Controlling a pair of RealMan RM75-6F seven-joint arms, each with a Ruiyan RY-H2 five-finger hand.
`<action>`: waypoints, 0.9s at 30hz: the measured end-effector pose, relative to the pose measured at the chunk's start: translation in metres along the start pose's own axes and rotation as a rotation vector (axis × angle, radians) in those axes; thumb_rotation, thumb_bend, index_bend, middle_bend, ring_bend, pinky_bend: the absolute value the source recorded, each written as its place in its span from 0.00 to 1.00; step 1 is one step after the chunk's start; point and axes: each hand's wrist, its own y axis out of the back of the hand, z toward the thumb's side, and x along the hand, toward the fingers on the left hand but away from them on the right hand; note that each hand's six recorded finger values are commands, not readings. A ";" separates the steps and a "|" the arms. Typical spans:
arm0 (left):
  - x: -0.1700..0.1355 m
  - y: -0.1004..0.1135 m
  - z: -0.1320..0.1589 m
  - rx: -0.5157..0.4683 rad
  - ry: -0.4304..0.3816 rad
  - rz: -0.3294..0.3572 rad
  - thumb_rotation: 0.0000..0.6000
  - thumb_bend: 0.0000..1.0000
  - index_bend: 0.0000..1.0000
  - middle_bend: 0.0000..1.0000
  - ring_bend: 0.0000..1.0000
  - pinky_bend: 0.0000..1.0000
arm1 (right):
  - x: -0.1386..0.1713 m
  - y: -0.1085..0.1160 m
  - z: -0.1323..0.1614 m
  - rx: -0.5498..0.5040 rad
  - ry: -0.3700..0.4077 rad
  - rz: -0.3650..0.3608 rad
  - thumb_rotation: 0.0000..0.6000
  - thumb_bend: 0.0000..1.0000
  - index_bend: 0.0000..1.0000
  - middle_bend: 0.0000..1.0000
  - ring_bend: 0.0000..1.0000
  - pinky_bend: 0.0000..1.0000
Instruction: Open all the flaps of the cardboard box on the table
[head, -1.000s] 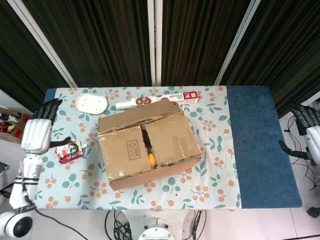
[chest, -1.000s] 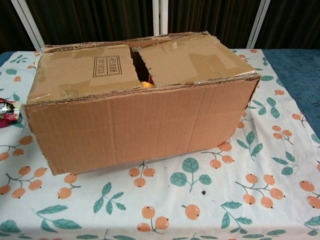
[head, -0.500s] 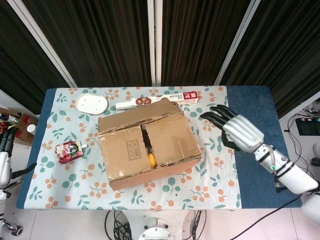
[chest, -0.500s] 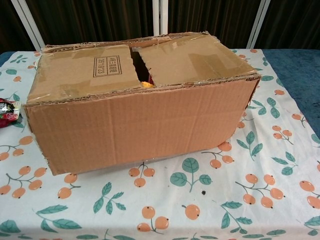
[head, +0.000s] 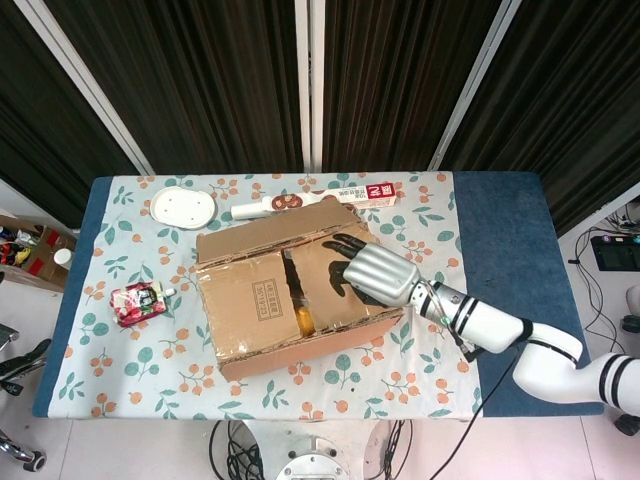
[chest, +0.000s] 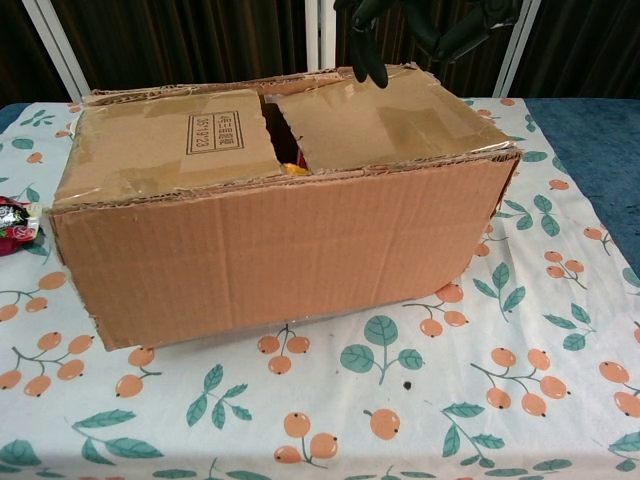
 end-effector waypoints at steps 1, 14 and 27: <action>0.000 0.001 -0.001 -0.002 0.002 0.002 1.00 0.00 0.01 0.05 0.07 0.17 | -0.003 -0.001 0.000 0.010 0.004 0.009 1.00 1.00 0.52 0.33 0.00 0.00; 0.000 0.001 -0.013 0.001 0.025 0.008 1.00 0.00 0.01 0.05 0.07 0.17 | -0.041 -0.018 0.016 0.027 0.085 0.052 1.00 1.00 0.38 0.25 0.00 0.00; -0.001 0.002 -0.019 -0.001 0.036 0.009 1.00 0.00 0.01 0.05 0.07 0.17 | -0.056 -0.034 0.025 0.031 0.123 0.086 1.00 1.00 0.38 0.24 0.00 0.00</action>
